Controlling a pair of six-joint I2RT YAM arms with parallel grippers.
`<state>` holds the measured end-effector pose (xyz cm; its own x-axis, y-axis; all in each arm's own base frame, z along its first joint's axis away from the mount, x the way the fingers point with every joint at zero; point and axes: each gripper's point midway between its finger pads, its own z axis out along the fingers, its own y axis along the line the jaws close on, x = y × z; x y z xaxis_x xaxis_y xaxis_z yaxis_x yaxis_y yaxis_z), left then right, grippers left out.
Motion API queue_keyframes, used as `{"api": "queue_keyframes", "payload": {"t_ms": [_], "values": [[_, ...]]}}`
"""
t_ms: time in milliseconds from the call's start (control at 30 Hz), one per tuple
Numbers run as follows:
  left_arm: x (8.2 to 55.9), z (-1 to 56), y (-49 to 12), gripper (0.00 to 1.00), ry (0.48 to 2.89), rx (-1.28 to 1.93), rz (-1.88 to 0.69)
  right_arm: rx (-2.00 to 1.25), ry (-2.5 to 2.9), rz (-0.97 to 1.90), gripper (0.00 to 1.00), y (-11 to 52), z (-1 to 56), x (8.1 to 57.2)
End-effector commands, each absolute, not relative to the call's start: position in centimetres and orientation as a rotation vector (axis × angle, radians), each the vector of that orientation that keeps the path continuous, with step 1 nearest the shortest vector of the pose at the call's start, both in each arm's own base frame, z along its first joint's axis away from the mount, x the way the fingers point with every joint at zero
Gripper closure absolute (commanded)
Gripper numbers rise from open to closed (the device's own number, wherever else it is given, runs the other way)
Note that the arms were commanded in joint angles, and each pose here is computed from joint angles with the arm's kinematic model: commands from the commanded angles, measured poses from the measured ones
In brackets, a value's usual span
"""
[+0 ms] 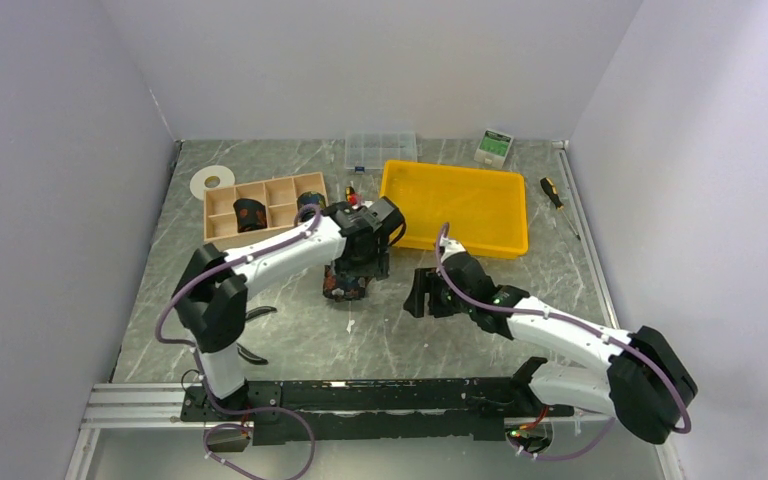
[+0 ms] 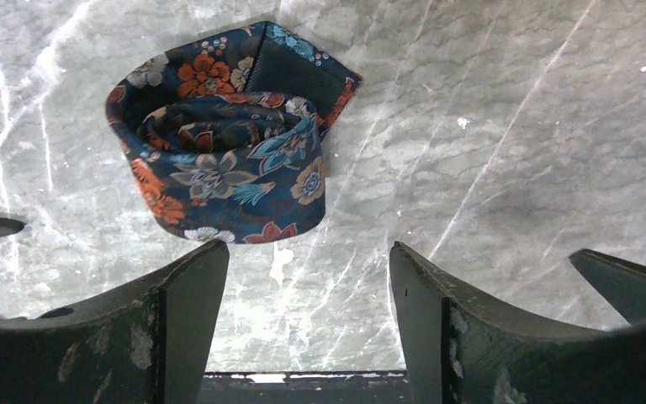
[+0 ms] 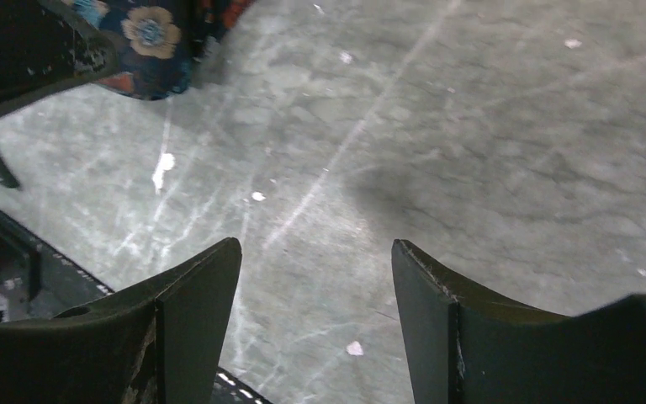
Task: Roll the ties
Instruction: Roll the tie at the center of the board.
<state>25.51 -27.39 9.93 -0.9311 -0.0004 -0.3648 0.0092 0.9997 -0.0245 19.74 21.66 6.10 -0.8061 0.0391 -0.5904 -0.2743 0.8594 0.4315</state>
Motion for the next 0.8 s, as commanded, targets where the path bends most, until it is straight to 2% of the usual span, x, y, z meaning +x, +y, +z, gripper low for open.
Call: {"api": "queue_keyframes", "payload": {"t_ms": [0, 100, 300, 400, 600, 767], "values": [[25.6, 12.7, -26.0, 0.25, 2.672, -0.046, -0.091, -0.217, 2.31, 0.901, 0.3, 26.1, 10.4, 21.4], [25.4, 13.6, -23.8, 0.24, 2.603, -0.108, -0.137, -0.251, 2.316, 0.946, 0.31, 28.3, 11.2, 22.0], [26.7, 14.7, -19.8, 0.24, 2.405, -0.266, -0.581, -0.303, 2.332, 0.924, 0.33, 32.1, 10.8, 24.4], [26.8, 14.6, -18.7, 0.25, 2.326, -0.275, -0.705, -0.318, 2.357, 0.923, 0.36, 33.5, 10.0, 25.5], [27.0, 13.7, -18.2, 0.26, 2.303, -0.264, -0.732, -0.347, 2.381, 0.936, 0.41, 36.0, 9.2, 27.3], [27.5, 12.6, -18.1, 0.26, 2.324, -0.276, -0.733, -0.36, 2.411, 0.915, 0.5, 37.2, 7.8, 28.4]]}}
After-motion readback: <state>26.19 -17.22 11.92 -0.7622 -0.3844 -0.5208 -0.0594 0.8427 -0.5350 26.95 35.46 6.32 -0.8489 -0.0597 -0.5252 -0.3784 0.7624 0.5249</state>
